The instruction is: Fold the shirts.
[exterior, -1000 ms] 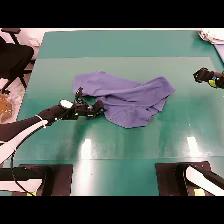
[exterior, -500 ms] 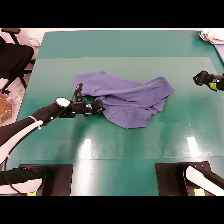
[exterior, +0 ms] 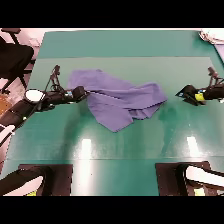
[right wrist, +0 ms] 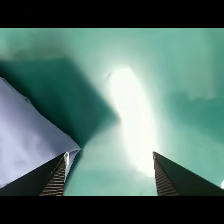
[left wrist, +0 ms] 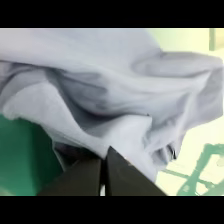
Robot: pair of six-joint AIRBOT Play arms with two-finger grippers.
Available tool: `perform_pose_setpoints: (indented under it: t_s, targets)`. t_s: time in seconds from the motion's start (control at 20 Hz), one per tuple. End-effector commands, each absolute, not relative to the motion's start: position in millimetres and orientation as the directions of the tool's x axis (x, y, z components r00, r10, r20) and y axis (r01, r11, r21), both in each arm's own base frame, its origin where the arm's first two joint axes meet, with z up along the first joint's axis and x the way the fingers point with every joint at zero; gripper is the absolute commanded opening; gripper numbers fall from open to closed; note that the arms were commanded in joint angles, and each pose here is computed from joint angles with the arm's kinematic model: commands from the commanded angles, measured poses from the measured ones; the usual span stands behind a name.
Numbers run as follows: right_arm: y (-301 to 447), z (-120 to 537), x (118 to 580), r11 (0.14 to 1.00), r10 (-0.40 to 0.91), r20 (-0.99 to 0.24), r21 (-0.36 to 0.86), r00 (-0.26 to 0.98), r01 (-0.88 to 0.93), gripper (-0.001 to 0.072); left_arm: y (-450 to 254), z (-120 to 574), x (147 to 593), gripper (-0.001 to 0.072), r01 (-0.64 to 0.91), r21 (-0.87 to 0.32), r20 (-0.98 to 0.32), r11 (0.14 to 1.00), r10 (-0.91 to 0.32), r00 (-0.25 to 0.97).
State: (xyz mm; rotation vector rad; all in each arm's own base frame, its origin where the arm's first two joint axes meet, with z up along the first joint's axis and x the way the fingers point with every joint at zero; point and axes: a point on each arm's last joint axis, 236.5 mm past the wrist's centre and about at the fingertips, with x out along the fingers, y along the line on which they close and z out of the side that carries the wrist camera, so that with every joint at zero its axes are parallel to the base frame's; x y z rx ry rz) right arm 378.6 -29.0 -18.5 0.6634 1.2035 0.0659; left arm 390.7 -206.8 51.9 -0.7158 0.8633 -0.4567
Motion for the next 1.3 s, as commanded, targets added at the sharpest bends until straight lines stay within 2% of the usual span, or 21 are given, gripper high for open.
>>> perform_pose_setpoints:
  t_s: [0.0, 0.05, 0.15, 0.4, 0.6, 1.05, 1.25]
  targets:
    - [11.3, -42.5, 363.8, 0.794, 0.54, -0.807, 0.583, 0.238, 0.174, 0.0533, -194.8, 58.0, 389.9, 0.0023, 0.095, -0.709, -0.527, 0.699, -0.615, 0.587]
    - [23.5, -47.5, 356.8, 0.805, 0.565, -0.803, 0.587, 0.188, 0.087, 0.0502, -196.2, 57.3, 387.8, 0.0023, 0.097, -0.71, -0.53, 0.697, -0.621, 0.578]
    - [39.9, -52.9, 348.0, 0.803, 0.591, -0.797, 0.595, 0.123, -0.001, 0.0503, -196.7, 57.0, 386.9, 0.0023, 0.098, -0.711, -0.531, 0.697, -0.623, 0.574]
    - [49.7, -53.9, 350.0, 0.811, 0.583, -0.804, 0.583, 0.118, -0.038, 0.0503, -197.2, 56.5, 386.0, 0.0023, 0.101, -0.709, -0.534, 0.698, -0.625, 0.57]
    - [25.6, -62.2, 333.5, 0.879, 0.47, -0.881, 0.46, 0.064, -0.123, 0.0504, -197.3, 56.4, 385.7, 0.0024, 0.102, -0.709, -0.534, 0.698, -0.625, 0.569]
    - [57.6, -51.9, 361.5, 0.861, 0.411, -0.895, 0.319, 0.172, -0.397, 0.0502, -197.0, 56.5, 386.2, 0.0024, 0.102, -0.709, -0.533, 0.698, -0.624, 0.571]
    - [65.8, -51.8, 378.7, 0.868, 0.391, -0.889, 0.271, 0.237, -0.417, 0.0502, -197.1, 56.5, 386.1, 0.0024, 0.102, -0.708, -0.533, 0.698, -0.624, 0.571]
